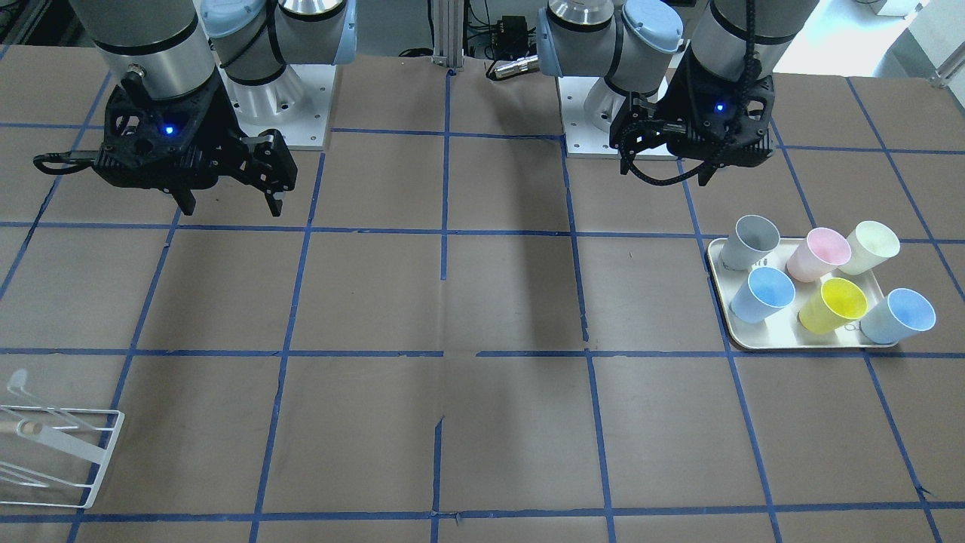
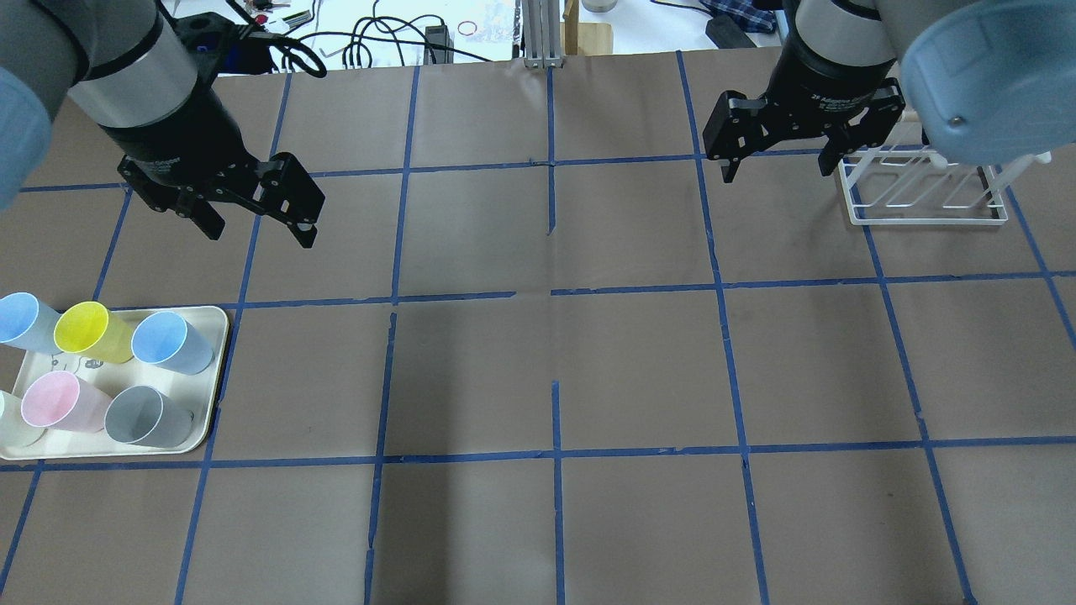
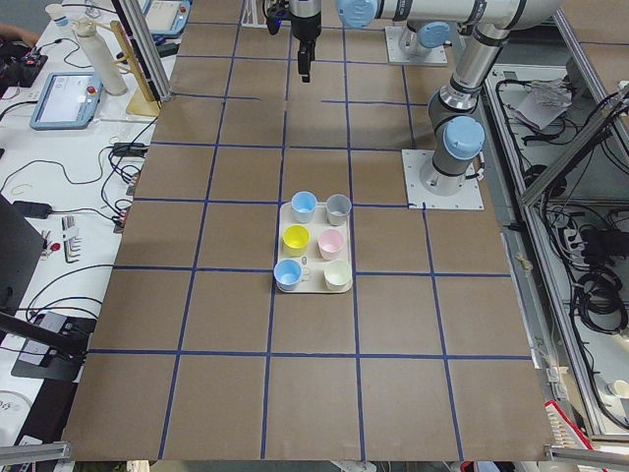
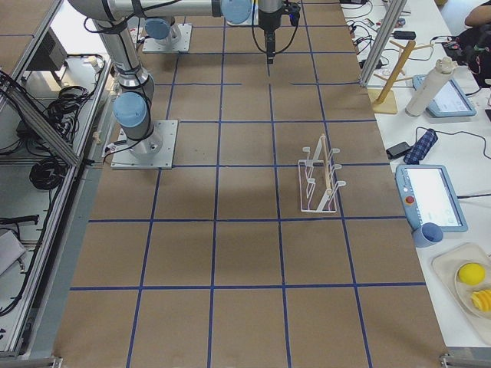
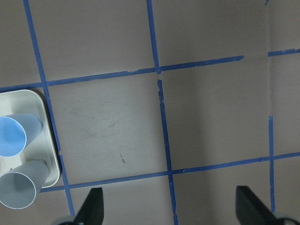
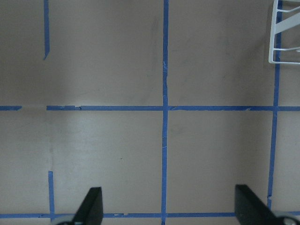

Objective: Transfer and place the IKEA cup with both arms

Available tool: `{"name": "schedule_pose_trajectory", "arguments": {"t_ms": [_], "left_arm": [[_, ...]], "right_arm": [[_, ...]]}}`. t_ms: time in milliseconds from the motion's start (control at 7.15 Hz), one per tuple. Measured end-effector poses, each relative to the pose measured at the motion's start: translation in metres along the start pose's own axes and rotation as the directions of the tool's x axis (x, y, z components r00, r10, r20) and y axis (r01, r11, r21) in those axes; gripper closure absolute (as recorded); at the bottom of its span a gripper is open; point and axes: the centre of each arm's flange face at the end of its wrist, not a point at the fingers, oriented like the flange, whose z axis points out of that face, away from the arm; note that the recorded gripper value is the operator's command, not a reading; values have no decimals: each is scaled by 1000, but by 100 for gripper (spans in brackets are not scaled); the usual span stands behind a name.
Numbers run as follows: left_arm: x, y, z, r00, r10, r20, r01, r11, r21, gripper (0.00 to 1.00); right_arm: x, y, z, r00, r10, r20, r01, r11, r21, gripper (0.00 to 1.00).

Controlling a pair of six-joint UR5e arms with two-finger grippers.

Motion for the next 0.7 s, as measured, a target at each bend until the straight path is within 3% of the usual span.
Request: {"name": "schedule_pose_trajectory", "arguments": {"t_ms": [280, 699], "left_arm": [[11, 4, -1, 999, 30, 37, -29, 1000, -7, 0], [15, 6, -2, 999, 33, 19, -33, 999, -3, 0]], "right_arm": [[0, 0, 0, 1000, 1, 1, -1, 1000, 0, 0], [0, 0, 1, 1000, 0, -3, 0, 1000, 0, 0]]}}
